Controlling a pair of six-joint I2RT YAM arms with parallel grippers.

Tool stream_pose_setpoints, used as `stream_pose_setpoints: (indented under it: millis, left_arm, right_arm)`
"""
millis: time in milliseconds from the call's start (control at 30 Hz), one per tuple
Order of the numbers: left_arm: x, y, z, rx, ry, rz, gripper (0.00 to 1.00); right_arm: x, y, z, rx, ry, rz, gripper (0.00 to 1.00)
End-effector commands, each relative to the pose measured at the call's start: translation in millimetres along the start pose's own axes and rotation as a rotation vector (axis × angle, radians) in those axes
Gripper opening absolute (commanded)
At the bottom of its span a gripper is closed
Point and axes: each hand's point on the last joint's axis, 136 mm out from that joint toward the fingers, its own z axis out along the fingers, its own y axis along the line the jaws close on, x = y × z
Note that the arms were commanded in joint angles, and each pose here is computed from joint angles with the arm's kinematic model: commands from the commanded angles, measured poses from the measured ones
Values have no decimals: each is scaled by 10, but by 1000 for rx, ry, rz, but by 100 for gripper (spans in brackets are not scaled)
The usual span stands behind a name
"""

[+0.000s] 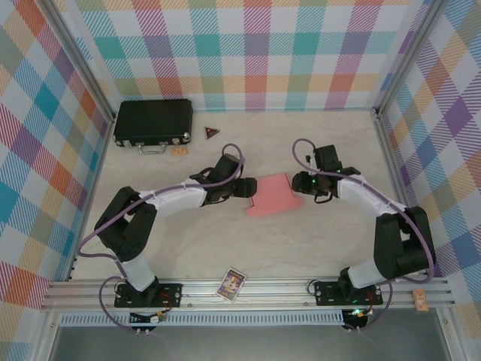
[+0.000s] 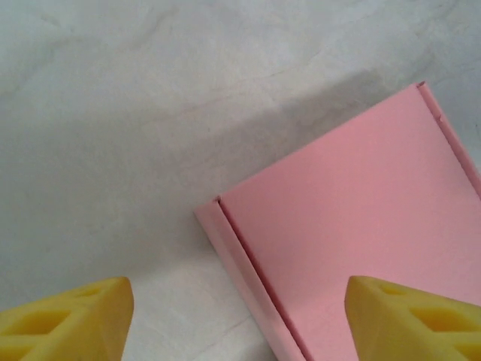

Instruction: Fold the paper box

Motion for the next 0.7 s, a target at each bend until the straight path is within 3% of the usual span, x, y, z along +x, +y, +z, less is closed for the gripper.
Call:
stream_pose_setpoints:
  millis: [0, 133, 300, 367, 533, 667]
  left_arm:
    - [-173, -39, 101, 11, 6, 126, 77]
    - [-228, -218, 322, 106, 54, 208, 80]
    - [-210, -321, 618, 183, 104, 248, 81]
    - [-162, -324, 721, 195, 135, 248, 81]
    - [-45, -224, 847, 156, 178, 230, 75]
    - [67, -129, 785, 116, 213, 182, 63]
  right_arm:
    - [192, -52, -155, -5, 2, 75, 46]
    - [434, -53, -285, -33, 24, 137, 52]
    - [763, 207, -250, -260, 62, 234, 57]
    - [844, 198, -209, -270, 60, 259, 57]
    - [974, 265, -55, -320, 66, 275, 58]
    - [957, 320, 76, -345, 60, 272, 58]
